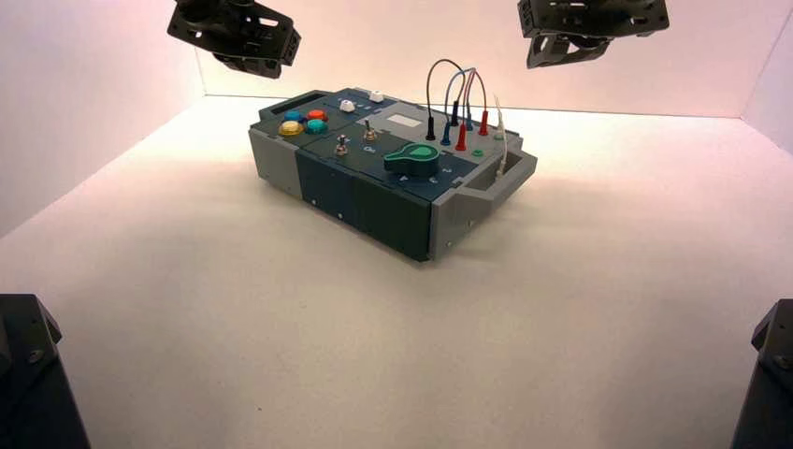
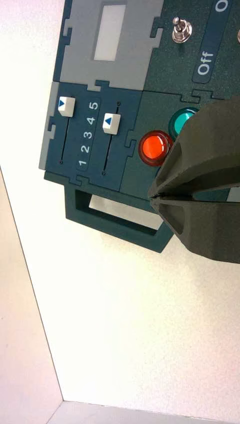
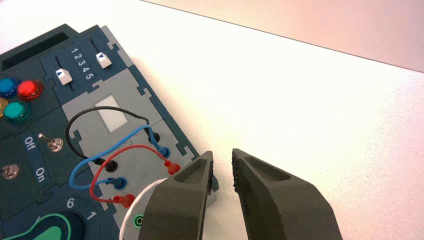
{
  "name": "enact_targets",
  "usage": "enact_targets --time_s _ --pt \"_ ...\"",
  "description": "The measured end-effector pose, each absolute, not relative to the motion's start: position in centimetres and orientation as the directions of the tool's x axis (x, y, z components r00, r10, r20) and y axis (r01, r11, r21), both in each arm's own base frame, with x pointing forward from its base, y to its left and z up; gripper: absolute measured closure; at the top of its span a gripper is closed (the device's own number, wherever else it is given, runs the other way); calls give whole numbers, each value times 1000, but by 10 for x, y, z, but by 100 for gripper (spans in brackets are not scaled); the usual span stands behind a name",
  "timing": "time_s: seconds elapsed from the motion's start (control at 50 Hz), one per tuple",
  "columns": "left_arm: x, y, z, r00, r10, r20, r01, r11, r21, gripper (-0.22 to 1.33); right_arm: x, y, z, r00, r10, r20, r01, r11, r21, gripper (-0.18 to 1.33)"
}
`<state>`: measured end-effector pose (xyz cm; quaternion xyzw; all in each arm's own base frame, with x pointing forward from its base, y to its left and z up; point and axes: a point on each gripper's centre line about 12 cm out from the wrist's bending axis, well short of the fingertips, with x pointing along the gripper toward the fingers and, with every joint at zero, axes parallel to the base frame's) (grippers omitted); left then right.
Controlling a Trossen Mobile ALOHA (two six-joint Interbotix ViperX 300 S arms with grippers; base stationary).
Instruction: Move the top slider to position 2.
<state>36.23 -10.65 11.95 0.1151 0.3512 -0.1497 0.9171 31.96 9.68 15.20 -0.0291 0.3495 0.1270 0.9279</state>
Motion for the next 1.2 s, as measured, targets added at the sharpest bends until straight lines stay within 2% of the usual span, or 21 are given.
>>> enact_targets --time_s 0.48,0.84,1.2 --pt "362 -106 118 705 -193 -682 358 928 107 127 311 94 163 749 220 -624 -256 966 33 67" --pt "362 -107 117 703 -193 -684 359 927 107 127 310 93 162 752 220 -622 -256 966 31 67" --pt "368 -144 125 658 -260 -707 461 881 104 127 310 93 159 748 216 -628 -254 967 31 67"
